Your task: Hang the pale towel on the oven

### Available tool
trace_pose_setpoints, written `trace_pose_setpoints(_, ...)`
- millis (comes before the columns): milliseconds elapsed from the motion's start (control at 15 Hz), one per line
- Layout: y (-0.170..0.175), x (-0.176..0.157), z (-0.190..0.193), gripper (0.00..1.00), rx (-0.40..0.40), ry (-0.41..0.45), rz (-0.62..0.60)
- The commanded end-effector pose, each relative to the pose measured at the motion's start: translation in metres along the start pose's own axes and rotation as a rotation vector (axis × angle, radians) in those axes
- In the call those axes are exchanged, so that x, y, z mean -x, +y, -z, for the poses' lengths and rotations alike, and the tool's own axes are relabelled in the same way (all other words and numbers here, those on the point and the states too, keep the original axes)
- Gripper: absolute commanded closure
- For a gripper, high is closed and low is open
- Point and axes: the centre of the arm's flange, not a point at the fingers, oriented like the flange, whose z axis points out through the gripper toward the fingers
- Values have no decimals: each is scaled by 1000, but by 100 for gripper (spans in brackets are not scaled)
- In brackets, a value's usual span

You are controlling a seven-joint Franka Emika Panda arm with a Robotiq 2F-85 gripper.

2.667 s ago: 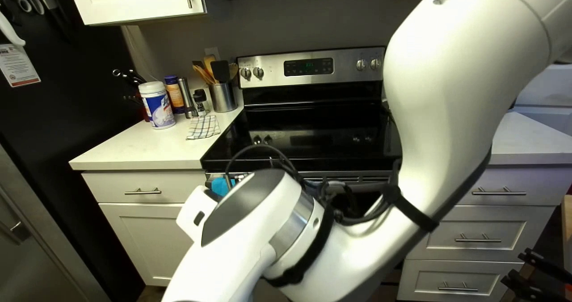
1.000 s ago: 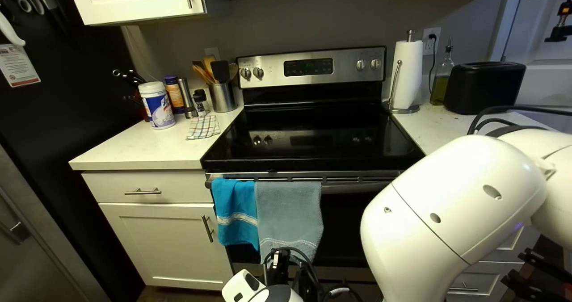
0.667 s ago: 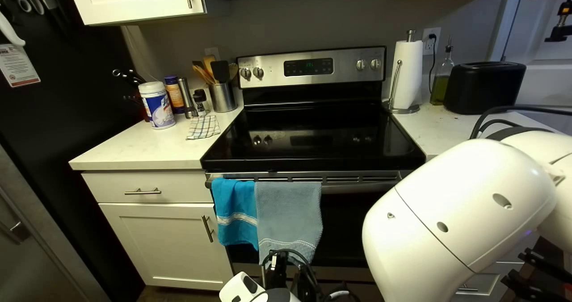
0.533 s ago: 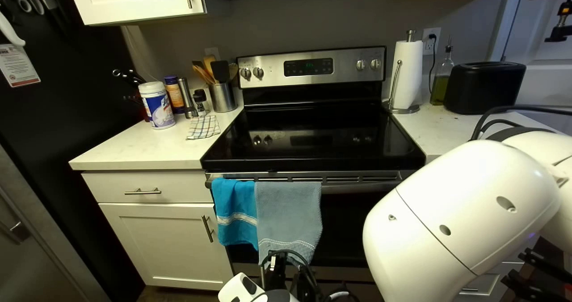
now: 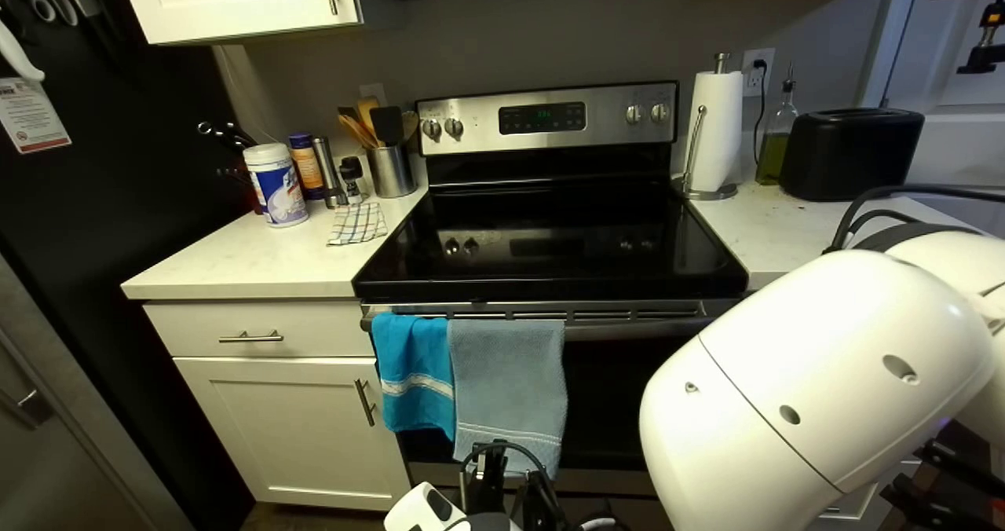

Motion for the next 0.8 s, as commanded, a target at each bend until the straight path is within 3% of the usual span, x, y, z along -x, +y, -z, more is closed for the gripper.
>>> trace_pose_setpoints(0, -5, -13, 0, 46, -14, -15, 8)
trace_pose_setpoints(467, 20, -17, -4, 2, -14, -33, -20)
trace_pose_setpoints(733, 44, -22, -12, 0, -20, -59, -56)
